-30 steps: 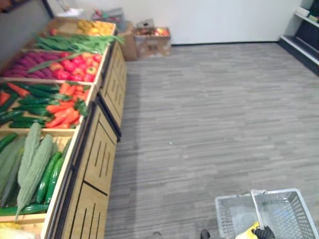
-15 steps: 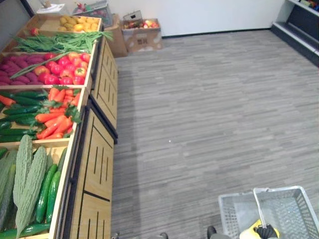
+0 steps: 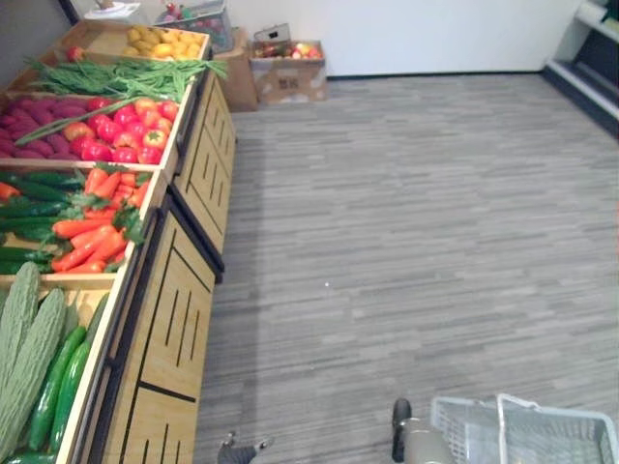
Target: Pick vegetable in the basket
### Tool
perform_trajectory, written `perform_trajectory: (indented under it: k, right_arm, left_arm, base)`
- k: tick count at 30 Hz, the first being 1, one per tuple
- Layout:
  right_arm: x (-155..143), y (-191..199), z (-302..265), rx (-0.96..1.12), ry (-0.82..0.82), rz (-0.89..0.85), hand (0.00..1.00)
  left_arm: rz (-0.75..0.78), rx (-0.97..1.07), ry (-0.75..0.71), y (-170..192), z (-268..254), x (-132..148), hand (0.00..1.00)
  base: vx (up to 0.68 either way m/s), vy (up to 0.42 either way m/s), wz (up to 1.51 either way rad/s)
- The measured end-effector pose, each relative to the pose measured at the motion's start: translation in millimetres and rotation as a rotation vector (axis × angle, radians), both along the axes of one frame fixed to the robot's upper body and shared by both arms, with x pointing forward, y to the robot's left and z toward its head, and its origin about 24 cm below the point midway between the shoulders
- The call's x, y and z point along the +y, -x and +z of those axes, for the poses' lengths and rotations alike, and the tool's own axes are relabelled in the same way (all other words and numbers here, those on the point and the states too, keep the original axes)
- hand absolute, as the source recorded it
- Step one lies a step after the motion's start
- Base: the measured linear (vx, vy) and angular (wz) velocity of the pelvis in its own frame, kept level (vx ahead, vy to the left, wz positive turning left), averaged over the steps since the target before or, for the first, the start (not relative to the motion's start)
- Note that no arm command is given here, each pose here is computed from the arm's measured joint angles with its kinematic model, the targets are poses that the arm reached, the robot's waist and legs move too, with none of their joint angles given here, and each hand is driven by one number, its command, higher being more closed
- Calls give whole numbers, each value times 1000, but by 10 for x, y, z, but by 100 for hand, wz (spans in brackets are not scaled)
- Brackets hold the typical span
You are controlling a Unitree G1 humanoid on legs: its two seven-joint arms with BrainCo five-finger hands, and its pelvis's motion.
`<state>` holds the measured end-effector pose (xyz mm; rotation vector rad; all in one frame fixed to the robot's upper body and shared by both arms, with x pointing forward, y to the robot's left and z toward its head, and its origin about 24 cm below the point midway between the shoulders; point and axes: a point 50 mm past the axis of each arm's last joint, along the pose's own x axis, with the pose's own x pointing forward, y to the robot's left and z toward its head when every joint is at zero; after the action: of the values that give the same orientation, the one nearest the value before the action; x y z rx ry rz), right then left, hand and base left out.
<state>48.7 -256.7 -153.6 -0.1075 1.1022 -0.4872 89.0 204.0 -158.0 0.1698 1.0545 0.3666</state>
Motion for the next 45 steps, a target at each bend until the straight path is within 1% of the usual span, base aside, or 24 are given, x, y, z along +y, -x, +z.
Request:
perform_trajectory:
  k: [1, 5, 8, 12, 16, 18, 20, 22, 23, 25, 26, 28, 31, 34, 37, 39, 41, 42, 43, 45]
  right_arm:
    - [-44, 4, 11, 1, 9, -9, 100]
    - [-30, 70, 0, 18, 5, -9, 100]
    - [-72, 22, 29, -5, 21, -10, 100]
    - [-80, -86, 67, -53, 30, 5, 100]
    - [-77, -113, 75, -60, 35, 13, 100]
    - [15, -168, 53, -66, 18, 20, 100]
    - [197, -351, 40, -108, -20, 52, 100]
    - [260, -429, 40, -127, -37, 60, 100]
    - [282, -441, 32, -126, -53, 68, 100]
    - [258, -433, 31, -126, -51, 61, 100]
    - [243, -451, 43, -140, -44, 63, 100]
    - [171, -509, 83, -169, -18, 81, 100]
    - [173, -544, 99, -192, -15, 99, 100]
    - [167, -630, 125, -217, -14, 103, 100]
    - [164, -669, 136, -229, -23, 96, 100]
    - [232, -648, 111, -227, -47, 74, 100]
    - [334, -606, 65, -208, -83, 55, 100]
    - [332, -596, 59, -201, -85, 45, 100]
    - [253, -596, 76, -201, -69, 27, 100]
    - [150, -607, 114, -223, -47, -12, 100]
  left_arm:
    - [6, -3, 3, 4, 0, -8, 0]
    - [12, -30, -11, -56, 33, 37, 0]
    - [24, -48, -17, -109, 54, 66, 0]
    - [15, -86, -33, -212, 102, 98, 0]
    - [-15, -86, -31, -223, 99, 59, 0]
    - [-14, -74, -51, -193, 105, 141, 0]
    - [-8, -59, -80, -145, 113, 250, 0]
    - [17, -31, -73, -63, 82, 264, 0]
    - [21, -7, -72, 32, 61, 267, 0]
    - [23, 41, -63, 175, 17, 253, 0]
    - [-1, 74, -60, 261, -7, 238, 0]
    - [-41, 103, -65, 337, -18, 238, 0]
    - [-62, 106, -61, 345, -15, 252, 0]
    - [-39, 86, -57, 309, -3, 258, 0]
    - [19, 72, -37, 301, -12, 212, 0]
    - [65, 65, -33, 317, -10, 224, 0]
    - [114, 65, -46, 334, 1, 307, 0]
    - [134, 69, -42, 358, -3, 310, 0]
    - [177, 47, -1, 314, -22, 197, 0]
    - [208, 38, 18, 299, -30, 150, 0]
  base:
    - [481, -298, 20]
    - [412, -283, 51]
    - [311, -151, 42]
    - [201, 19, 37]
    - [239, 215, 45]
    - [323, 272, 13]
    - [330, 190, -25]
    - [332, 244, -27]
    - [339, 273, -23]
    - [322, 244, -1]
    - [324, 215, 26]
    - [331, 154, 51]
    - [380, 39, 95]
    - [444, -141, 108]
    - [296, -249, 114]
    - [345, -430, 112]
    - [315, -477, 97]
    - [370, -608, 93]
    - [269, -459, 61]
    - [212, -406, 59]
